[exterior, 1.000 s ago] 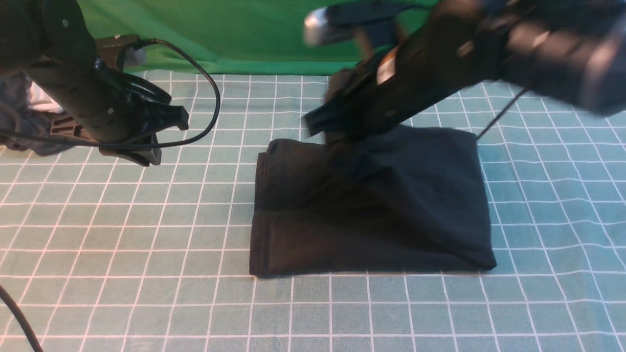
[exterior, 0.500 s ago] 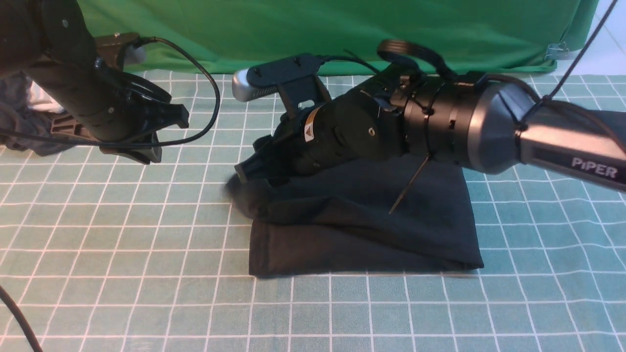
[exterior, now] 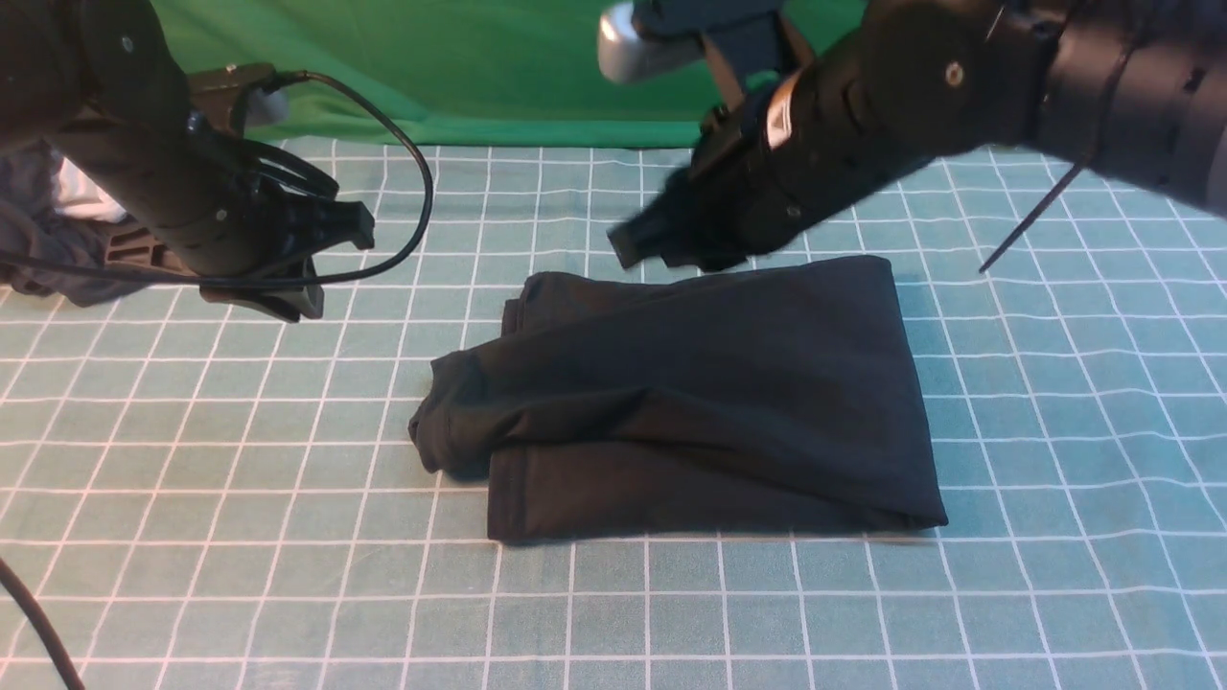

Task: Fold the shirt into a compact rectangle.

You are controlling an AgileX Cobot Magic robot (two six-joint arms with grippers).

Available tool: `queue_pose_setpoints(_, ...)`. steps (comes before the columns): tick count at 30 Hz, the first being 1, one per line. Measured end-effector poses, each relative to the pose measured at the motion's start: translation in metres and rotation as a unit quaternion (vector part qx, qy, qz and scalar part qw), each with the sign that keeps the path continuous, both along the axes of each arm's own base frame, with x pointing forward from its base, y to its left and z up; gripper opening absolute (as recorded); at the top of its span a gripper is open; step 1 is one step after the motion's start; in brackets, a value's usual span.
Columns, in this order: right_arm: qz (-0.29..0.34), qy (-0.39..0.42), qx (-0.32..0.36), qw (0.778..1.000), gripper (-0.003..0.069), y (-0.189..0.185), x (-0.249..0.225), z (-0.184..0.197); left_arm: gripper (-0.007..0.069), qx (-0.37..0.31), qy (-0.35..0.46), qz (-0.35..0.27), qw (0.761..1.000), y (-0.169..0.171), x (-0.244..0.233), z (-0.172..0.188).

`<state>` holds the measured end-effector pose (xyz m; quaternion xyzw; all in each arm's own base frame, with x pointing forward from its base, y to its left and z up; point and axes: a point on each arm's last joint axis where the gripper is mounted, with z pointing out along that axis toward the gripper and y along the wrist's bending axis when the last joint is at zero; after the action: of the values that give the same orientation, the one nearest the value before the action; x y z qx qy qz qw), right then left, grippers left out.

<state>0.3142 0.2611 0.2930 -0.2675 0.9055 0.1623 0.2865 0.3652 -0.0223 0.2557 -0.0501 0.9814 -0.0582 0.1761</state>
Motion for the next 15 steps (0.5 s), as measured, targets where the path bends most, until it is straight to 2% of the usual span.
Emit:
queue_pose_setpoints(3, -0.002, 0.045, -0.038, 0.998, 0.0018, 0.005, 0.009, -0.052, 0.0055, -0.006, 0.002, 0.002, 1.0, -0.001, 0.0, 0.0)
queue_pose_setpoints(8, 0.028, 0.118, -0.113, 0.986, 0.0018, 0.008, 0.01, -0.11, 0.0055, -0.012, 0.014, 0.002, 1.0, -0.002, -0.002, -0.001)
queue_pose_setpoints(11, 0.056, 0.156, -0.152, 0.974, 0.0018, 0.006, 0.001, -0.124, 0.0057, -0.012, 0.024, -0.001, 1.0, -0.002, -0.004, -0.001)
queue_pose_setpoints(15, 0.068, 0.156, -0.158, 0.973, 0.0018, 0.003, -0.004, -0.114, 0.0057, -0.009, 0.033, -0.009, 0.999, -0.002, -0.006, -0.002)
